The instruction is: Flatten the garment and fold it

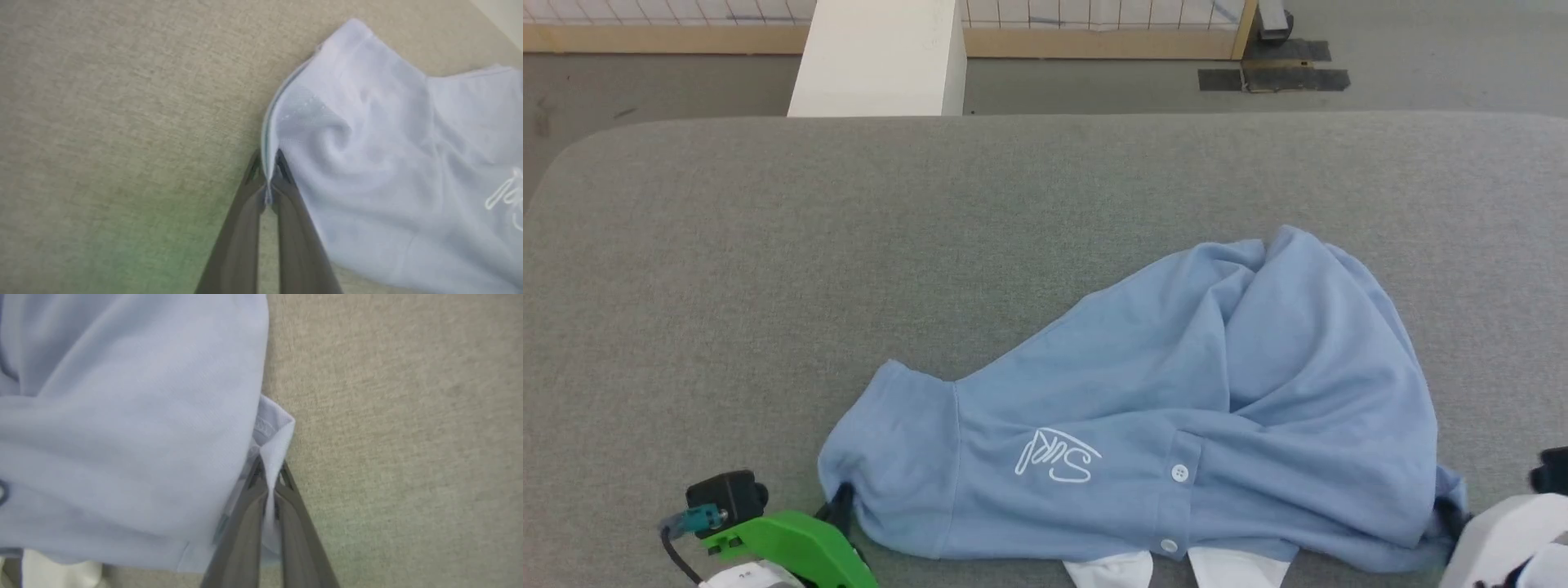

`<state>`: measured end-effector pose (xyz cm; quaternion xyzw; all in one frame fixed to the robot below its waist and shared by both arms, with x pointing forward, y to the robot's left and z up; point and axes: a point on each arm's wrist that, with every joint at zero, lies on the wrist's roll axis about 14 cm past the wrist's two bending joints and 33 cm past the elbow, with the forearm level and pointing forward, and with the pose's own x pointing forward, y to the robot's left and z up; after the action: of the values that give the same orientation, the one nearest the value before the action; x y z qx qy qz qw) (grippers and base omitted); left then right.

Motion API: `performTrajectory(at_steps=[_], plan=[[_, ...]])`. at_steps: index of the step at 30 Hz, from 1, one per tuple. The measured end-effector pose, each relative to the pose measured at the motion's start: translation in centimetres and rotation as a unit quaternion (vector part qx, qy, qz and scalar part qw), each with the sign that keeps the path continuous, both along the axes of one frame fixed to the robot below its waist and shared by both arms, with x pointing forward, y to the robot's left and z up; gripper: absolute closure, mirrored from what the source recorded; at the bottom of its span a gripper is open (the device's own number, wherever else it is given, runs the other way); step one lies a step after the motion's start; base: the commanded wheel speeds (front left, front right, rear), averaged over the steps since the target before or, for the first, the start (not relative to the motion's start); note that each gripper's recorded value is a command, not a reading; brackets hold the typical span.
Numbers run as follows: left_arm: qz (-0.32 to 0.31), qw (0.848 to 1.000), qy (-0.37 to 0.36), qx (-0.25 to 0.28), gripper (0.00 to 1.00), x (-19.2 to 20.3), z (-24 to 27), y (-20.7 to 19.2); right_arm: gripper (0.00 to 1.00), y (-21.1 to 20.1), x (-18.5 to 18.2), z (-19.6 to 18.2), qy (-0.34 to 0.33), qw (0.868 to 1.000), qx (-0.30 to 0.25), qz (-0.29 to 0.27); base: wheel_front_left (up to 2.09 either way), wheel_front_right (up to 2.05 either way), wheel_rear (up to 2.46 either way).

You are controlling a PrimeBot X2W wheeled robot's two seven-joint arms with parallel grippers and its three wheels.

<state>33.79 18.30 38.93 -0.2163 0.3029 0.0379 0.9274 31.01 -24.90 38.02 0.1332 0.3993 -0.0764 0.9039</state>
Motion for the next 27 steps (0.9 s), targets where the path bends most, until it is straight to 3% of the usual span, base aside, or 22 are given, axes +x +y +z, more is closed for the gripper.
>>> performTrajectory(at_steps=[6,11,16,21,27], plan=[[-0.004,0.990,-0.127,-0.054,1.00,2.9,6.6,-1.1,1.00,-1.4,2.3,7.3,-0.128,0.991,-0.035,-0.008,0.00,0.00,0.00],[-0.015,0.962,-0.253,-0.098,1.00,5.8,14.9,-1.8,1.00,-1.0,4.0,13.5,-0.211,0.975,-0.066,0.008,0.00,0.00,0.00],[-0.051,0.940,-0.320,-0.109,1.00,8.0,21.3,-2.9,1.00,1.0,6.7,18.1,-0.258,0.961,-0.083,0.048,0.00,0.00,0.00],[-0.073,0.921,-0.368,-0.104,1.00,11.6,27.2,-3.2,1.00,1.6,11.6,22.6,-0.281,0.945,-0.133,0.104,0.00,0.00,0.00],[-0.034,0.902,-0.412,-0.126,1.00,18.2,33.0,-1.7,1.00,2.4,19.3,28.5,-0.316,0.914,-0.207,0.148,0.00,0.00,0.00]])
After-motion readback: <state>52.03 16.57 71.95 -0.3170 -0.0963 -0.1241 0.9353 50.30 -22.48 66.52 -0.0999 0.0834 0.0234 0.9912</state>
